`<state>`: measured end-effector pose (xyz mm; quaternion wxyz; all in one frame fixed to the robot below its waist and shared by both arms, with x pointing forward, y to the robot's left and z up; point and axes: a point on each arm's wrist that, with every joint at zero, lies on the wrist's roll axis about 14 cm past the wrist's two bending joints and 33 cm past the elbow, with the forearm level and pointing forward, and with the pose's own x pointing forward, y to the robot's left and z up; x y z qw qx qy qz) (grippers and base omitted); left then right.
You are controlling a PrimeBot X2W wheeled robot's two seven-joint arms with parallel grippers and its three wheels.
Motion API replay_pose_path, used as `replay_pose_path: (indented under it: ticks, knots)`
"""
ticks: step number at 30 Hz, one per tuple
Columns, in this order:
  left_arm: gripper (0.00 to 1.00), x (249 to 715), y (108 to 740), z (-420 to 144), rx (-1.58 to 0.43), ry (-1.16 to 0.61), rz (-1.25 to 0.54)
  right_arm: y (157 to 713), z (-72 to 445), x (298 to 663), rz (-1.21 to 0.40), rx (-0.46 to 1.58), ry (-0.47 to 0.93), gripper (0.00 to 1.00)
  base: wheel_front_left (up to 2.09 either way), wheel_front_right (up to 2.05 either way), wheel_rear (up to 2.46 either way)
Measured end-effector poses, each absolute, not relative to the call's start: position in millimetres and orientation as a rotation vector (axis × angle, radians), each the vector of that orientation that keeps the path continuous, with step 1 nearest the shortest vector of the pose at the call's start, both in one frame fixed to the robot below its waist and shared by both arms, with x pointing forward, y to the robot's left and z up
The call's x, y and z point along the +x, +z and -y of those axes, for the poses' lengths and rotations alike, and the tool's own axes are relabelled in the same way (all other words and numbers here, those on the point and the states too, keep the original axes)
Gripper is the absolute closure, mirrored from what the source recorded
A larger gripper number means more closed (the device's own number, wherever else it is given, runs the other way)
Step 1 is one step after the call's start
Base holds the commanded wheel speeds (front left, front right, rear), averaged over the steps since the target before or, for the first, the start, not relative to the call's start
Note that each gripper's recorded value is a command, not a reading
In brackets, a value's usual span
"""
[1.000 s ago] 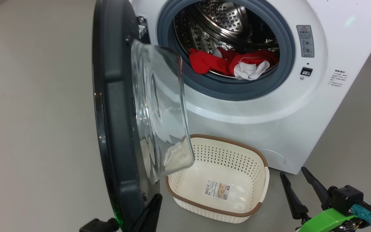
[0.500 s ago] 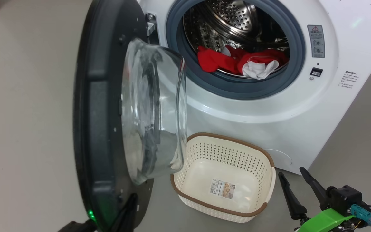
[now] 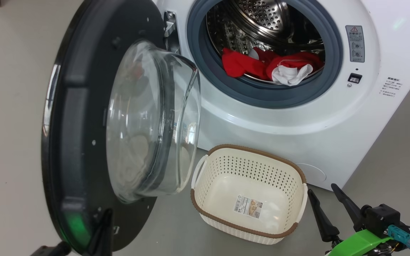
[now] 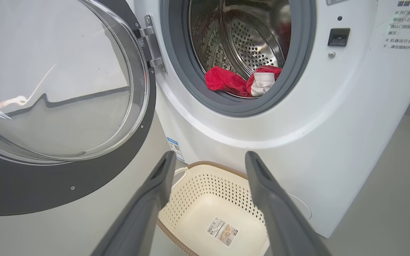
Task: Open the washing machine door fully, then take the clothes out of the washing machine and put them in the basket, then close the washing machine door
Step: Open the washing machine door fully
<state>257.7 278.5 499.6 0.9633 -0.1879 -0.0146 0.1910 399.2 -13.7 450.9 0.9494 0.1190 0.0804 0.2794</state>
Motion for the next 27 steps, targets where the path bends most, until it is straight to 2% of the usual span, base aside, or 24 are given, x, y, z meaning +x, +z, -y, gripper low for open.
replay_pose_path:
  ticks: [27]
  knots:
    - [1.0, 256.0, 493.8, -368.5, -0.303, 0.603, 0.07, 444.0, 19.1, 404.7, -0.176, 0.249, 0.549, 0.0, 0.0, 0.0, 0.0]
